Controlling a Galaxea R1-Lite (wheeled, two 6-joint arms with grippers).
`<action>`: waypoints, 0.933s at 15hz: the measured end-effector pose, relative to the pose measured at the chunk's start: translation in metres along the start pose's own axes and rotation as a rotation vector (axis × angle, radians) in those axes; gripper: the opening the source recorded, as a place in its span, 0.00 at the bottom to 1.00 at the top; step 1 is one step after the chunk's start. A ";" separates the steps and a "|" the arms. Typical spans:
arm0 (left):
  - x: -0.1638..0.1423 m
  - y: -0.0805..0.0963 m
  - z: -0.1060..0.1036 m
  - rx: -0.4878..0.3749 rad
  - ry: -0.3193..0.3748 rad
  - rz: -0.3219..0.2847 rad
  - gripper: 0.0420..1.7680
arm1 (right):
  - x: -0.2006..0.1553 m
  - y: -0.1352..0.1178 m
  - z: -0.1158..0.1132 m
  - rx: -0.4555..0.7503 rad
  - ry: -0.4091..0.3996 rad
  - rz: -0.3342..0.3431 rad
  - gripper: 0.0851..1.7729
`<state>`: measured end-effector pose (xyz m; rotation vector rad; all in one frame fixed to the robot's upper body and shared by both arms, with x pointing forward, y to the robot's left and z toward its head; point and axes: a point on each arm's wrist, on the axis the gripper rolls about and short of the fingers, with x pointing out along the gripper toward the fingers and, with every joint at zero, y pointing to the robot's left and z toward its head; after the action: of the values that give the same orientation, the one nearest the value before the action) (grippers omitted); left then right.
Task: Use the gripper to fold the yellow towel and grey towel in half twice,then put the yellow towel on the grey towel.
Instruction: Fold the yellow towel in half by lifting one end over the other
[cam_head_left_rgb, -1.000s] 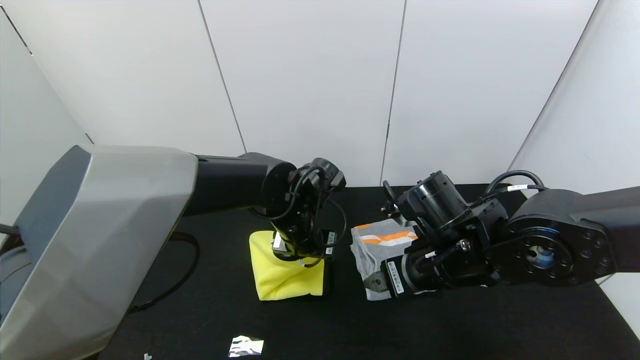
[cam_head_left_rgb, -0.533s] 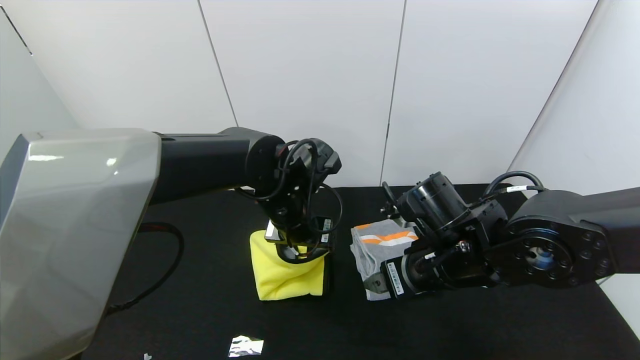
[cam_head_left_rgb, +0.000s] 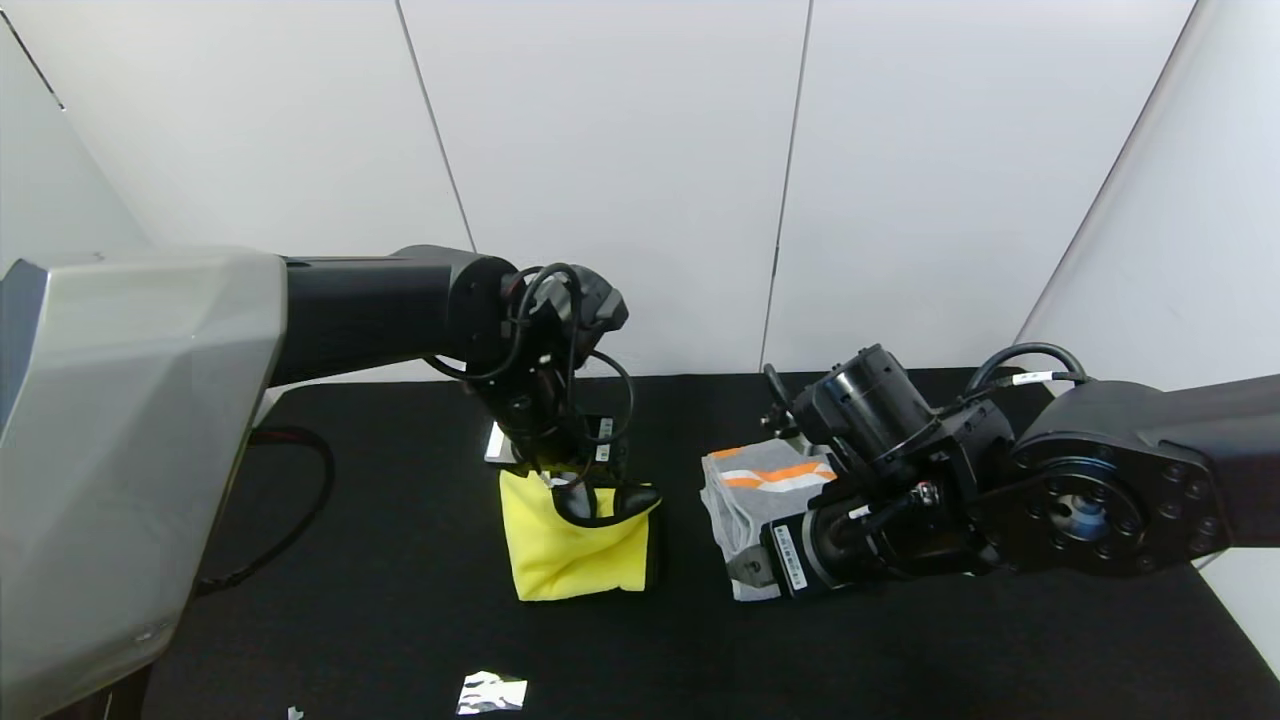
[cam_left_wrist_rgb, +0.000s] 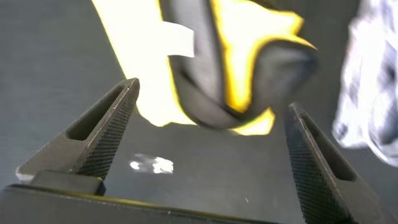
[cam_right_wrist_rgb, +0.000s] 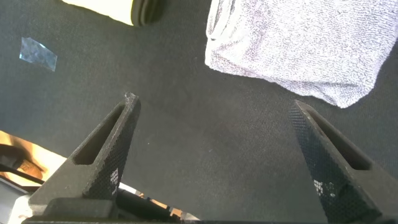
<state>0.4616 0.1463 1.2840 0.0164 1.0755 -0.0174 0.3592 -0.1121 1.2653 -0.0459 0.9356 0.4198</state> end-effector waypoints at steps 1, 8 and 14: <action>0.004 0.008 0.003 -0.020 0.005 0.013 0.94 | 0.000 0.000 0.000 0.000 0.000 0.000 0.96; 0.045 0.040 0.013 -0.147 0.057 0.060 0.96 | 0.002 0.002 -0.002 -0.005 0.008 0.000 0.96; 0.061 0.044 0.017 -0.182 0.064 0.010 0.74 | 0.003 0.003 -0.003 -0.009 0.011 0.001 0.96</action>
<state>0.5065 0.1897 1.2386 -0.1425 1.1380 0.0899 0.3580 -0.1091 1.2616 -0.0558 0.9451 0.4253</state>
